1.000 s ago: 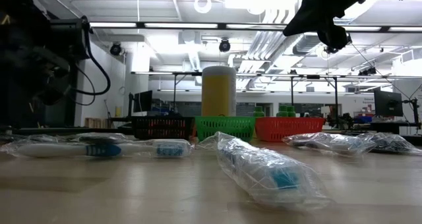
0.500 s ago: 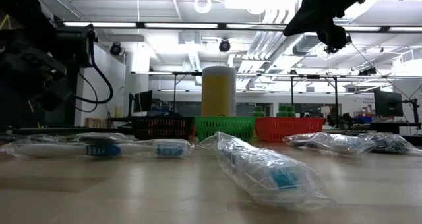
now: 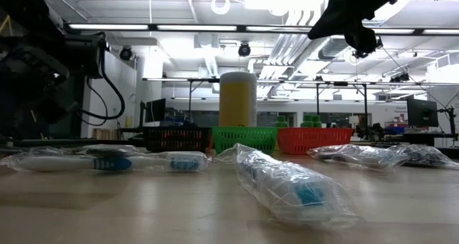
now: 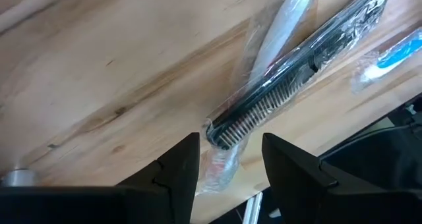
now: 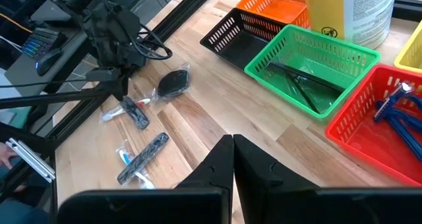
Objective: Pick & Place Travel size toiletries
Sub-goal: Put the black comb into the green bin
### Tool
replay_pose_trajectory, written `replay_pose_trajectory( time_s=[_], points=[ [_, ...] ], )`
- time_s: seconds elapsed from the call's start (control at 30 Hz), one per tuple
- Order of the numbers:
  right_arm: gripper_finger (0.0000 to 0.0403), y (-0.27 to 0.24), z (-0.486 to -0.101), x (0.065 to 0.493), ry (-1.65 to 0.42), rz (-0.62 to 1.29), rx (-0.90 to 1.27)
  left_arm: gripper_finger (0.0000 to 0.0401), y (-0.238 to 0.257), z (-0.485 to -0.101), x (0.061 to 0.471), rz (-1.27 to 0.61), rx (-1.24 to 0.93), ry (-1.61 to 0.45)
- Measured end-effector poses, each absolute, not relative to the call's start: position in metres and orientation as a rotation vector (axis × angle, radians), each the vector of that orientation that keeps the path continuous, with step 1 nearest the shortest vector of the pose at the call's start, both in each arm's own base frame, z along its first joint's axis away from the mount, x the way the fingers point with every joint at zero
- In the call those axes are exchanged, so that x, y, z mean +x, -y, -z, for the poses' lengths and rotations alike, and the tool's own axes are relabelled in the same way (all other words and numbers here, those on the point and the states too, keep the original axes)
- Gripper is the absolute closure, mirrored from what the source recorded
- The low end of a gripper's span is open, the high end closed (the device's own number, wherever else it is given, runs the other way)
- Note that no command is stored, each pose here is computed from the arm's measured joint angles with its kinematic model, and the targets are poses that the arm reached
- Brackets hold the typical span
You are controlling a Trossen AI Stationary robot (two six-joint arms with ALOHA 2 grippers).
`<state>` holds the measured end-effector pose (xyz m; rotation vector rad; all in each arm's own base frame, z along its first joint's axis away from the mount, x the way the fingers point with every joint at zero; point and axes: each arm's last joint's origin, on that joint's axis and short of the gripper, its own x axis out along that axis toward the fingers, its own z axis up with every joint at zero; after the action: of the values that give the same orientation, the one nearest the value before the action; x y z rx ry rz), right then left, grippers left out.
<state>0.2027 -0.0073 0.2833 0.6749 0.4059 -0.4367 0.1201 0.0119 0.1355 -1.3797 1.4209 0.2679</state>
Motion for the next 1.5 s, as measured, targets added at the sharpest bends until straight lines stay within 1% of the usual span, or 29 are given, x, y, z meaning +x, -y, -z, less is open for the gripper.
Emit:
replay_pose_trajectory(
  time_s=[0.23,0.5,0.7,0.8,1.0,1.1,1.2,1.3,1.4,1.5],
  points=[
    [0.0400,0.007,-0.283,0.203,-0.408,0.435,0.665,0.0236,-0.012,-0.135,0.120,-0.293,-1.404,-1.420],
    [0.0400,0.007,-0.283,0.203,-0.412,0.430,0.647,0.0236,-0.013,-0.135,0.120,-0.330,-1.383,-1.412],
    [0.0401,0.007,-0.283,0.203,-0.413,0.428,0.640,0.0236,-0.014,-0.143,0.123,-0.276,-1.329,-1.404],
    [0.0401,0.007,-0.283,0.203,-0.414,0.427,0.640,0.0236,-0.015,-0.156,0.129,-0.240,-1.215,-1.385],
    [0.0401,0.007,-0.283,0.203,-0.414,0.428,0.640,0.0236,-0.007,-0.193,0.148,-0.191,-0.829,-1.315],
    [0.0401,0.007,-0.283,0.203,-0.414,0.428,0.640,0.0236,0.001,-0.205,0.154,-0.103,-0.657,-1.280],
    [0.0401,0.007,-0.283,0.203,-0.414,0.428,0.640,0.0233,0.010,-0.207,0.159,-0.023,-0.529,-1.261],
    [0.0401,0.007,-0.283,0.203,-0.414,0.429,0.640,0.0215,0.017,-0.202,0.162,0.015,-0.465,-1.301],
    [0.0401,0.007,-0.283,0.203,-0.413,0.429,0.642,0.0183,0.024,-0.194,0.166,0.004,-0.398,-1.354],
    [0.0401,0.007,-0.283,0.203,-0.413,0.429,0.642,0.0156,0.032,-0.185,0.173,0.040,-0.317,-1.389]
  ],
)
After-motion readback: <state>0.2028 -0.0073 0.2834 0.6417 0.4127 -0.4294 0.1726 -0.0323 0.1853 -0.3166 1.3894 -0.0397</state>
